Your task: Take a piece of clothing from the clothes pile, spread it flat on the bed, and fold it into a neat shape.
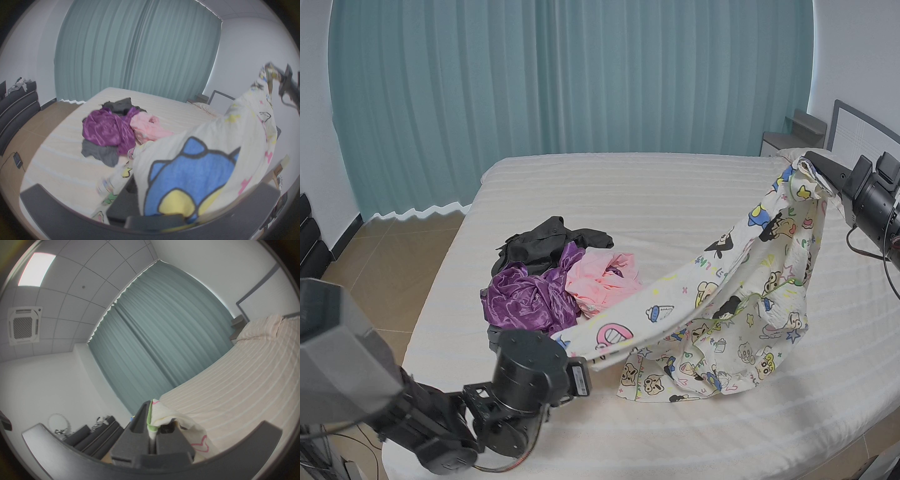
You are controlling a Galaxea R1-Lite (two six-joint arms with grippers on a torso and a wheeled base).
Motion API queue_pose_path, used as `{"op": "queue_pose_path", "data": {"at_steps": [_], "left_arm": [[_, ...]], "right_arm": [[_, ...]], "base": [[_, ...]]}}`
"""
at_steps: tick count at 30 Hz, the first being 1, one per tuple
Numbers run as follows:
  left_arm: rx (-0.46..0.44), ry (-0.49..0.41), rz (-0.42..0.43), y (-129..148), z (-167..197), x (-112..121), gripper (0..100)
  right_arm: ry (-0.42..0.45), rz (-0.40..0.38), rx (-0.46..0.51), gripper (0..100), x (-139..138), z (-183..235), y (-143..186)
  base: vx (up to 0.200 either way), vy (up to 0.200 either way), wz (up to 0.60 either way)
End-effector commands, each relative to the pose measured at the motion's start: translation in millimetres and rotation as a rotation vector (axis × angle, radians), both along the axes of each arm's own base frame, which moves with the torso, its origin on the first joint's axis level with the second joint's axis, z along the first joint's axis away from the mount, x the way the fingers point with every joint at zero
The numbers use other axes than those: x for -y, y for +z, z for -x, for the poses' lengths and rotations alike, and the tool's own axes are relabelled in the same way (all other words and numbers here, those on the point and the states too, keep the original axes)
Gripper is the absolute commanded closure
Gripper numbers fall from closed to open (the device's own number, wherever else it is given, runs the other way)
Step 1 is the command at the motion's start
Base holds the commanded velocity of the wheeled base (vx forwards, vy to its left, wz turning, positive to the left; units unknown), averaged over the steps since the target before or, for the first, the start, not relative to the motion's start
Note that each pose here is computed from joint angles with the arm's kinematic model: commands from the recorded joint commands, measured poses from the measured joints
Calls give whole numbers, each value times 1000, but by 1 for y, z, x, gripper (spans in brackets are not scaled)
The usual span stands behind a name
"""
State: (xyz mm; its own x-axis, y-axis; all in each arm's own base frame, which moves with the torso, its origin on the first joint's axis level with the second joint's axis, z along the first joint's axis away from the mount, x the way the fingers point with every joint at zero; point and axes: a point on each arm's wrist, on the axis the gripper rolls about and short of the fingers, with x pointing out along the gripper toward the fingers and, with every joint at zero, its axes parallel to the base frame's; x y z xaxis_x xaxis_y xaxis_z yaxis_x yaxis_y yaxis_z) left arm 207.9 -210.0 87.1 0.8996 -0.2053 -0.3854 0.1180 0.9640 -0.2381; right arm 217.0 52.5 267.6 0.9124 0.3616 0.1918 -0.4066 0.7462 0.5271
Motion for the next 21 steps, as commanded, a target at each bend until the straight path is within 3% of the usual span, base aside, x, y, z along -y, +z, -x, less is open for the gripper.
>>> {"op": "queue_pose_path", "data": {"at_steps": [1,8,15,21], "left_arm": [[165,55,132,92,-3,-29,100],[250,50,154,141,-3,-33,100],[339,85,122,164,-7,-46,100],[462,145,213,208,-11,-61,100]], "right_arm": [[-107,58,28,100,26,6,6],[-104,52,98,100,26,12,37],[-97,43,158,100,26,26,67],[-93,32,218,100,27,38,86]], "base": [[0,0,0],[0,0,0],[0,0,0],[0,0,0]]}}
